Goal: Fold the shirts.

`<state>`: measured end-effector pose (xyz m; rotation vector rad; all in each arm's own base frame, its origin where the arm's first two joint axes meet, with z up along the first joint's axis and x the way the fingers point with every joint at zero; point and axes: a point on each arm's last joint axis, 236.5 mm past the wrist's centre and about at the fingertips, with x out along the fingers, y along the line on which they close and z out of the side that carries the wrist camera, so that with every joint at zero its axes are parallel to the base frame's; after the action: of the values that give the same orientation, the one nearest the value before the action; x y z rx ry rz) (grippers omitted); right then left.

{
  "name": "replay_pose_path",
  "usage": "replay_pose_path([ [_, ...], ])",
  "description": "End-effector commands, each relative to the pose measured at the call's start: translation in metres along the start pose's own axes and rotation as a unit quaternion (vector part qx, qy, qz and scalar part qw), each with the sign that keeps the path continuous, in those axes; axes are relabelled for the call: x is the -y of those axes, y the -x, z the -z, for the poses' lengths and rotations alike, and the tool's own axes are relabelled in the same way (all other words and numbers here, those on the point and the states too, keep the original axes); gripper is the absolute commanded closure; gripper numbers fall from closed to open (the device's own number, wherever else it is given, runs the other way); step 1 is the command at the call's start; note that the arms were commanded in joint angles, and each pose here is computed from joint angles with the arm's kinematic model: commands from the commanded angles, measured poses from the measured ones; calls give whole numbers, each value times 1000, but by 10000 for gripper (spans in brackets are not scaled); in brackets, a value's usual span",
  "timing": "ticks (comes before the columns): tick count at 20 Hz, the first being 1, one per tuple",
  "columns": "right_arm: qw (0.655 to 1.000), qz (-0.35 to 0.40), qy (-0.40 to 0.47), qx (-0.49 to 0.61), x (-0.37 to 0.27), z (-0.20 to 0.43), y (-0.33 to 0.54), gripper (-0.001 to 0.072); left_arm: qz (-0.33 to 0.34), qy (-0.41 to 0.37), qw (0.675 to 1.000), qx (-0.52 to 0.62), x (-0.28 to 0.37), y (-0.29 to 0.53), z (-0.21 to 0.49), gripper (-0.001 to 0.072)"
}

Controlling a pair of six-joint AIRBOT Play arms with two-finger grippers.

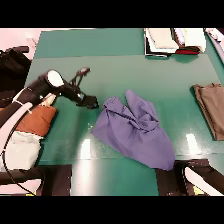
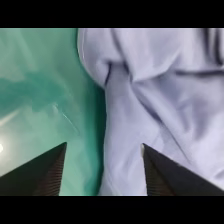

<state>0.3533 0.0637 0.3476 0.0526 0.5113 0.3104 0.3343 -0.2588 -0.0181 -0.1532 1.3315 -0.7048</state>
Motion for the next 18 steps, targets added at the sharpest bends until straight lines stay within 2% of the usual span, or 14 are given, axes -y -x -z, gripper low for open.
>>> replay_pose_path([
  [1, 1000, -4, -4, -20, 1, 8, -7, 687, 25, 4, 999, -32, 11, -39, 29, 172],
  [4, 1000, -4, -3, -24, 1, 10, -7, 687, 21, -20, 1000, -9, 25, -49, 21, 184],
  [6, 999, -7, -3, -38, 0, 17, -7, 687, 20, -14, 1000, -2, 21, -46, 17, 684],
  [10, 996, -8, -16, -92, 4, 53, -20, 687, -5, 6, 998, 56, -19, 21, -22, 685],
  [14, 974, -15, -68, -215, 17, 157, -70, 685, -73, 22, 980, 185, -69, 134, -61, 685],
  [15, 965, -18, -86, -247, 21, 186, -87, 615, -80, 27, 976, 199, -74, 149, -60, 685],
  [16, 957, -18, -102, -272, 26, 210, -104, 397, -84, 31, 975, 201, -79, 157, -57, 685],
  [17, 949, -15, -117, -293, 32, 232, -123, 251, -86, 36, 976, 195, -82, 159, -53, 685],
  [18, 940, -13, -130, -314, 38, 252, -140, 242, -87, 36, 978, 187, -84, 157, -50, 684],
])
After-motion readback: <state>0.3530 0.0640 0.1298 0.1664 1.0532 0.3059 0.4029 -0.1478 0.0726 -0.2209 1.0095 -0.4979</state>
